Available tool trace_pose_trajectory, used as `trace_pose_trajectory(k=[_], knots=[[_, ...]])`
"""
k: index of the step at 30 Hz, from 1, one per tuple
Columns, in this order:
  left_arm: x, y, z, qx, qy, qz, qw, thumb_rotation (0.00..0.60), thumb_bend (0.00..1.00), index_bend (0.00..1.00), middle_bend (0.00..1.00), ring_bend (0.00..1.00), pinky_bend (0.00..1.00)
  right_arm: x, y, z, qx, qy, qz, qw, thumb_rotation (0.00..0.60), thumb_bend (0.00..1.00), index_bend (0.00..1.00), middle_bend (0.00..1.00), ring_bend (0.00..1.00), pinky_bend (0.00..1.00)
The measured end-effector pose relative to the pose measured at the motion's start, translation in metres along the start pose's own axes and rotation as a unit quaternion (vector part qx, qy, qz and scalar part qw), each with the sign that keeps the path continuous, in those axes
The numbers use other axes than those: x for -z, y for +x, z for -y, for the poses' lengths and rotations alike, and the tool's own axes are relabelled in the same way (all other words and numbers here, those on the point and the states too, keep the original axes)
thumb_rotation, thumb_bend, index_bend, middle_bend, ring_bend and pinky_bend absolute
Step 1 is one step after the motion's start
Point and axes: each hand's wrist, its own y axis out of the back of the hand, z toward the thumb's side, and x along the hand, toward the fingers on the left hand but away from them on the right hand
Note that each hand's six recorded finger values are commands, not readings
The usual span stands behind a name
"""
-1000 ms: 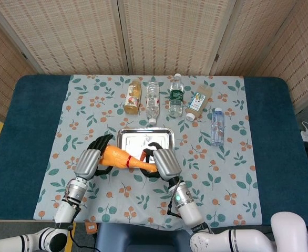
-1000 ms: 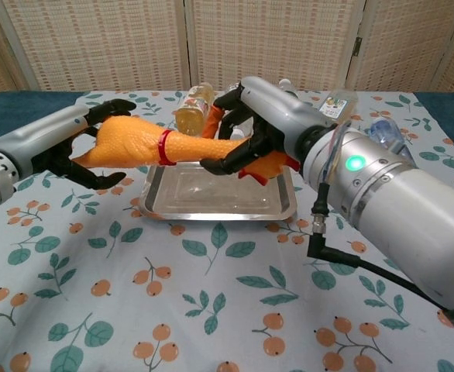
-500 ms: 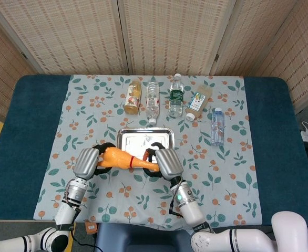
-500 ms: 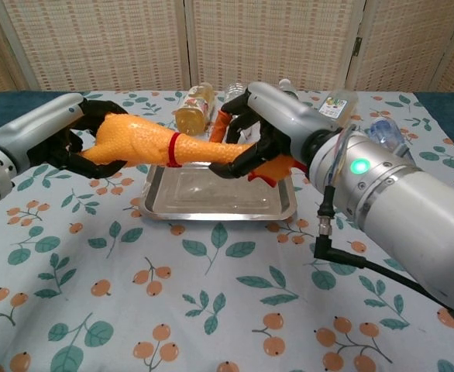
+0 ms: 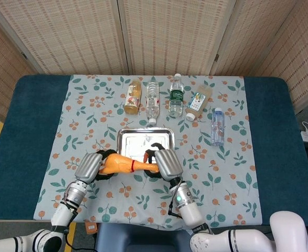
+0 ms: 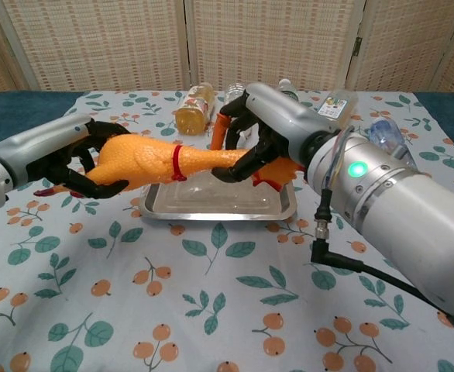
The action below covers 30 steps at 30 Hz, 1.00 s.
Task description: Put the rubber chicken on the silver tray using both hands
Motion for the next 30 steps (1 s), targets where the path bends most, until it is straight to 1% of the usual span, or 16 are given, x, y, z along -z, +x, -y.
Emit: trace_pose_trajectory(k=[1,6,10,13,15,16,18,19,20,21,22,23,24,25,27,30], knots=[[0.001,-0.001,0.001,0.015,-0.009,-0.004,0.9998,0.6,0.36,0.0,0.0,0.0,0.14,0.0,0.0,0.0,0.0,0.001,0.0,1.0,0.6,0.28,0.89,0.59,0.61,0.82],[0.0,-0.002,0.001,0.047,-0.028,-0.004,0.9985,0.6,0.34,0.0,0.0,0.0,0.1,0.0,0.0,0.0,0.0,-0.001,0.001,1.0,0.6,0.28,0.89,0.59,0.61,0.82],[0.003,-0.002,0.0,0.076,-0.067,-0.011,0.9948,0.6,0.34,0.0,0.0,0.0,0.1,0.001,0.0,0.002,-0.002,0.0,0.002,1.0,0.6,0.28,0.89,0.59,0.61,0.82],[0.003,-0.001,-0.002,0.078,-0.074,-0.012,0.9941,0.6,0.34,0.0,0.0,0.0,0.1,0.001,0.0,0.002,-0.002,0.0,0.003,1.0,0.6,0.28,0.89,0.59,0.61,0.82],[0.002,0.0,-0.004,0.07,-0.076,-0.011,0.9946,0.6,0.35,0.01,0.0,0.0,0.13,0.001,0.0,0.002,-0.003,-0.002,0.002,1.0,0.6,0.28,0.89,0.59,0.61,0.82],[0.002,0.0,-0.006,0.059,-0.078,-0.01,0.9951,0.6,0.37,0.07,0.04,0.01,0.17,0.001,0.0,0.003,-0.003,-0.002,0.002,1.0,0.6,0.28,0.89,0.59,0.61,0.82],[0.001,0.002,-0.01,0.038,-0.081,-0.009,0.9959,0.6,0.44,0.4,0.32,0.19,0.31,0.0,0.0,0.003,-0.003,-0.001,0.001,1.0,0.6,0.28,0.89,0.59,0.61,0.82],[0.0,0.002,-0.013,0.022,-0.085,-0.009,0.9961,0.6,0.48,0.53,0.44,0.28,0.37,0.0,0.0,0.004,-0.004,-0.002,0.001,1.0,0.6,0.28,0.89,0.59,0.61,0.82],[-0.001,0.003,-0.015,0.009,-0.09,-0.01,0.9958,0.6,0.54,0.72,0.63,0.44,0.48,0.0,0.0,0.004,-0.004,-0.002,0.001,1.0,0.6,0.28,0.89,0.59,0.61,0.82],[-0.002,0.003,-0.016,-0.004,-0.097,-0.01,0.9952,0.6,0.59,0.8,0.71,0.52,0.56,-0.001,0.0,0.004,-0.005,-0.003,0.0,1.0,0.6,0.28,0.89,0.59,0.61,0.82],[-0.004,0.004,-0.018,-0.022,-0.107,-0.011,0.9939,0.6,0.62,0.86,0.77,0.58,0.64,-0.001,0.0,0.004,-0.005,-0.003,0.0,1.0,0.6,0.28,0.89,0.59,0.61,0.82],[-0.005,0.004,-0.019,-0.035,-0.114,-0.012,0.9928,0.6,0.66,0.88,0.8,0.63,0.73,-0.001,0.0,0.004,-0.004,-0.002,0.001,1.0,0.6,0.28,0.89,0.59,0.61,0.82],[-0.007,0.004,-0.019,-0.046,-0.12,-0.012,0.9917,0.6,0.69,0.88,0.81,0.66,0.78,-0.001,0.0,0.004,-0.004,-0.001,0.001,1.0,0.6,0.28,0.89,0.59,0.61,0.82],[-0.008,0.004,-0.019,-0.058,-0.123,-0.01,0.9906,0.6,0.72,0.88,0.82,0.67,0.81,-0.001,0.0,0.004,-0.004,-0.001,0.001,1.0,0.6,0.28,0.89,0.59,0.61,0.82],[-0.01,0.003,-0.02,-0.066,-0.119,-0.004,0.9906,0.6,0.79,0.88,0.83,0.69,0.84,0.0,0.0,0.003,-0.003,0.001,0.002,1.0,0.6,0.28,0.89,0.59,0.61,0.82],[-0.013,0.002,-0.021,-0.074,-0.108,0.009,0.9913,0.6,0.82,0.88,0.84,0.7,0.86,0.0,0.0,0.001,-0.002,0.0,0.004,1.0,0.6,0.28,0.89,0.59,0.61,0.82]])
